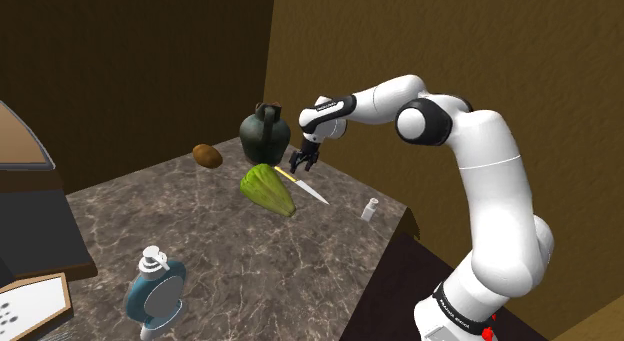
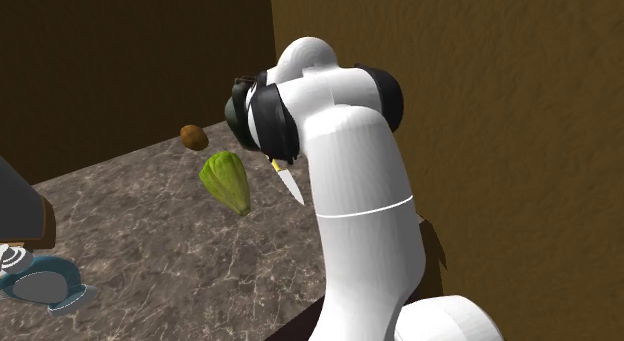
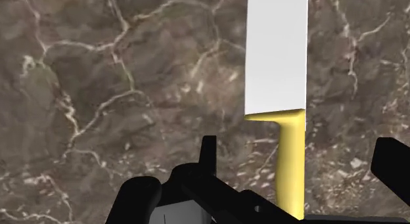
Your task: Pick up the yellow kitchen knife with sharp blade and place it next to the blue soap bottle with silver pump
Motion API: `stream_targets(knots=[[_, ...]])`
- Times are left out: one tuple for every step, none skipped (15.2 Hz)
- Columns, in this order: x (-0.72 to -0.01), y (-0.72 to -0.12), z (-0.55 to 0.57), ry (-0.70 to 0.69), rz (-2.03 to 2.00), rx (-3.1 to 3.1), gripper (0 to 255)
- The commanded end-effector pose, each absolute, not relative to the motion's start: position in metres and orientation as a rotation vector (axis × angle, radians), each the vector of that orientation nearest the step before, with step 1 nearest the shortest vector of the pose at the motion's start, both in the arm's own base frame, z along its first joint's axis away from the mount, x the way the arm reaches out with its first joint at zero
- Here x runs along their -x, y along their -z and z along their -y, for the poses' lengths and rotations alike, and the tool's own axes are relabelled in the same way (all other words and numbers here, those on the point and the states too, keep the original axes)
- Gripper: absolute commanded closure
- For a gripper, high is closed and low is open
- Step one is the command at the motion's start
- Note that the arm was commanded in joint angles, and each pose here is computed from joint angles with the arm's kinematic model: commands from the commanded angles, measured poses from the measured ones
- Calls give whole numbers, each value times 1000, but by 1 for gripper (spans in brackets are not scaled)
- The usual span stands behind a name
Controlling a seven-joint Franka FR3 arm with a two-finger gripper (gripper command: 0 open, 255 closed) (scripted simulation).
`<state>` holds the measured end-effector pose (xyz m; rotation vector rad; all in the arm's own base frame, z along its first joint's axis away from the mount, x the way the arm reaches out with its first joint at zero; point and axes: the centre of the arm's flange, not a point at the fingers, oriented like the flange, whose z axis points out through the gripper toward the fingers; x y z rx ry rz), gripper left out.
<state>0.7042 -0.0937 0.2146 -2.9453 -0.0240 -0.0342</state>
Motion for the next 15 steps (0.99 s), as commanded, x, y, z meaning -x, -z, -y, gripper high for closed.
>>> stream_targets(knots=[[-706, -203, 92, 34, 24, 2944, 0], [-706, -198, 91, 34, 24, 2944, 0], [-706, -193, 90, 34, 24, 2944, 0], [-706, -188, 89, 34, 24, 2944, 0], [-706, -179, 87, 34, 24, 2944, 0], [-706, -179, 87, 34, 24, 2944, 0], [-706, -179, 87, 34, 24, 2944, 0], [-706, -179, 87, 34, 24, 2944, 0], [-706, -179, 87, 34, 24, 2944, 0], [-706, -179, 87, 34, 24, 2944, 0], [-706, -179, 87, 34, 24, 2944, 0], [-706, -179, 87, 34, 24, 2944, 0], [-706, -179, 87, 34, 24, 2944, 0], [-706, -179, 87, 34, 24, 2944, 255], [-706, -179, 87, 34, 24, 2944, 255]])
